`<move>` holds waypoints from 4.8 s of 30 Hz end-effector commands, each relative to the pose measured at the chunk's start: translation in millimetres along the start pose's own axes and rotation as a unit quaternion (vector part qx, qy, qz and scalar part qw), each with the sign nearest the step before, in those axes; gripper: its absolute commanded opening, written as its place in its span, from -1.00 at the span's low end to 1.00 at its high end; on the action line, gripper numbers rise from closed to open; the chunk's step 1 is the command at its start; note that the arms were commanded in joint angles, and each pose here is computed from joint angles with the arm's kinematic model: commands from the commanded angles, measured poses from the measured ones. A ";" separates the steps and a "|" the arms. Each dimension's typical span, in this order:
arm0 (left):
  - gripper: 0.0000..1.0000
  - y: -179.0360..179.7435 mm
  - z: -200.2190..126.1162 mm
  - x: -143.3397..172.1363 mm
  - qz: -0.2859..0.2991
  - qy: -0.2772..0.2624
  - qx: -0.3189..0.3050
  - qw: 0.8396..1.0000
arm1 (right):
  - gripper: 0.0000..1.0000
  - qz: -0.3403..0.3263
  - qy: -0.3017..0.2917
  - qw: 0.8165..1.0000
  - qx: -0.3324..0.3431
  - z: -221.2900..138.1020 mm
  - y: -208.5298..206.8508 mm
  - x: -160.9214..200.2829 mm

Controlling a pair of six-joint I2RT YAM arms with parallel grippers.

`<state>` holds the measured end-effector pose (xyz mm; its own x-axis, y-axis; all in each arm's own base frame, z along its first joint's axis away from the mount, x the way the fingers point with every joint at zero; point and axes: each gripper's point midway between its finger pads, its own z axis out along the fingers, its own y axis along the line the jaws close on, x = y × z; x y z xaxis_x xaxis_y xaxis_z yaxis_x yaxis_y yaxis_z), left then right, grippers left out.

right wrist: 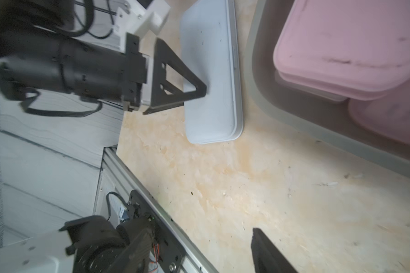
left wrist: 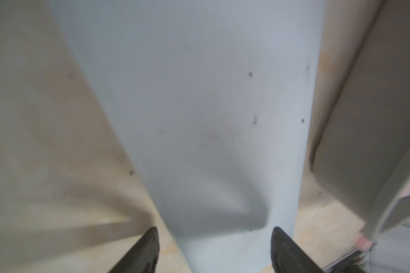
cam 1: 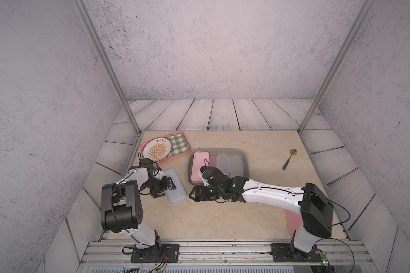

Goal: Put the pencil case into the storage box
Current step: Move the pencil case to the center of the board, then pick up the pencil case from the center of the board.

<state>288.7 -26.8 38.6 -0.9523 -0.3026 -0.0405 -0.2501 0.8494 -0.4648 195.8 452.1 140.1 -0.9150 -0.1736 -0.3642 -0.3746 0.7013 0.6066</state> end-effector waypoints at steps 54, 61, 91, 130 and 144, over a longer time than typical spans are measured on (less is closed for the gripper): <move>0.41 32.7 16.9 -4.4 -0.132 0.018 0.158 0.978 | -0.35 0.105 0.143 0.983 -0.056 186.6 -36.1 -3.3; 0.37 19.3 7.6 -7.4 -0.120 0.010 0.193 0.974 | -0.45 0.127 0.148 0.977 -0.083 188.6 -37.2 -8.6; 0.00 -9.3 -23.9 -14.3 -0.093 -0.031 0.253 0.963 | -0.19 0.078 0.185 0.979 0.017 184.2 -73.8 7.9; -1.00 -92.7 -148.4 -25.2 0.042 -0.134 0.316 0.938 | 0.27 -0.075 -0.111 0.989 -0.060 -73.6 35.5 -106.4; -1.00 -245.0 -92.1 3.2 0.163 -0.054 0.286 0.943 | 0.45 0.013 -0.261 0.961 0.093 -266.5 -94.9 -10.5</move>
<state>304.1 -168.0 226.0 -0.9389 -0.1198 -0.3227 0.2144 0.5299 -0.8205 207.0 244.9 303.0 -0.6961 0.1593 -0.7001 -0.3987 0.7251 0.5614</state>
